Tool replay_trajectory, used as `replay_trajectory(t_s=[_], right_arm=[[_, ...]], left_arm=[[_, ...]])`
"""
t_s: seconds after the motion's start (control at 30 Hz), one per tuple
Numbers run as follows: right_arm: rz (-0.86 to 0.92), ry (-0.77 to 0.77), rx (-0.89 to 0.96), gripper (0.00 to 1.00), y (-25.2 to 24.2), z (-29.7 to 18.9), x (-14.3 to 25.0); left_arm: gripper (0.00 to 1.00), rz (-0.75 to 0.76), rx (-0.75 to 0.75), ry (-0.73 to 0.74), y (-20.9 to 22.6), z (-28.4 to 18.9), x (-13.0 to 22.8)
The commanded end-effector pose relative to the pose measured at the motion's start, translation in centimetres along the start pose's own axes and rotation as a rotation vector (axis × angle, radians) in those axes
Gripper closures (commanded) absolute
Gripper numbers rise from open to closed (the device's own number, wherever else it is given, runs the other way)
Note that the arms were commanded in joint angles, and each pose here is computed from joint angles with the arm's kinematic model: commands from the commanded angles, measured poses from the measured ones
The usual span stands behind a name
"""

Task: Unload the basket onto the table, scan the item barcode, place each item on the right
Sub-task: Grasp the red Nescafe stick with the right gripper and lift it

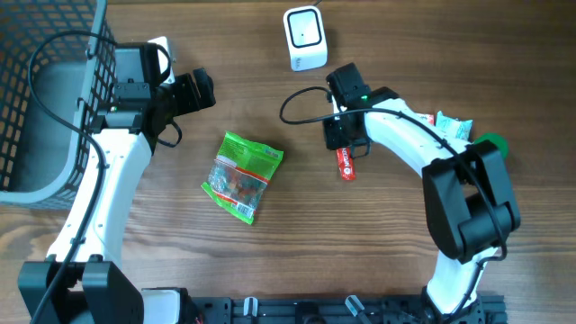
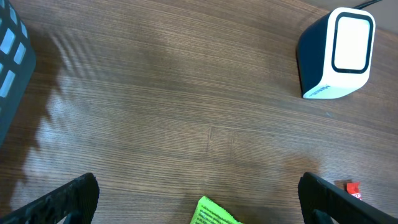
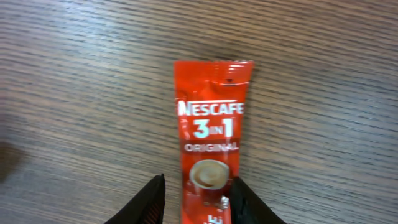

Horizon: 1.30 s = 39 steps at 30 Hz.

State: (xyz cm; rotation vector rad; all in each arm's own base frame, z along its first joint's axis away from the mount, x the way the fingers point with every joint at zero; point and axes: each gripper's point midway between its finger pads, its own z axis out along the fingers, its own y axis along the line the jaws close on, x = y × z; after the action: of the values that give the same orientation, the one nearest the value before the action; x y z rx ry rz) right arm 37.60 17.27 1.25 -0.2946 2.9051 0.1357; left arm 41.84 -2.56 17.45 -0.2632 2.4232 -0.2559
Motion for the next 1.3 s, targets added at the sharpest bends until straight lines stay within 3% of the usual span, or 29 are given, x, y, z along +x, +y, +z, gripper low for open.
replay_trajectory(t_s=[0.0,0.23,0.77,1.0,1.03,1.07,1.17,1.27], right_arm=[[-0.015,0.016,0.027,0.69,0.7,0.9,0.7],[-0.045,-0.035,0.159,0.7,-0.5,0.7,0.0],[-0.029,-0.03,0.116,0.73,0.3,0.9,0.1],[-0.011,-0.026,0.106,0.74,-0.2,3.3,2.4],[-0.011,-0.027,0.106,0.8,-0.3,3.4,2.5],[-0.013,-0.032,0.107,0.94,-0.3,3.4,2.4],[-0.011,-0.063,0.086,0.96,0.2,2.2,1.3],[-0.038,-0.146,-0.039,0.96,2.2,-2.6,-0.9]], left_arm=[[0.0,0.013,0.001,0.001,0.1,0.1,0.0],[0.0,0.013,0.001,0.001,0.1,0.1,0.0],[0.0,0.013,0.002,0.0,0.1,0.1,0.0],[0.0,0.013,0.002,0.0,0.1,0.1,0.0],[0.0,0.013,0.001,0.001,0.1,0.1,0.0],[0.0,0.013,0.002,0.0,0.1,0.1,0.0],[0.0,0.013,0.001,0.001,0.1,0.1,0.0],[0.0,0.013,0.001,0.001,0.1,0.1,0.0]])
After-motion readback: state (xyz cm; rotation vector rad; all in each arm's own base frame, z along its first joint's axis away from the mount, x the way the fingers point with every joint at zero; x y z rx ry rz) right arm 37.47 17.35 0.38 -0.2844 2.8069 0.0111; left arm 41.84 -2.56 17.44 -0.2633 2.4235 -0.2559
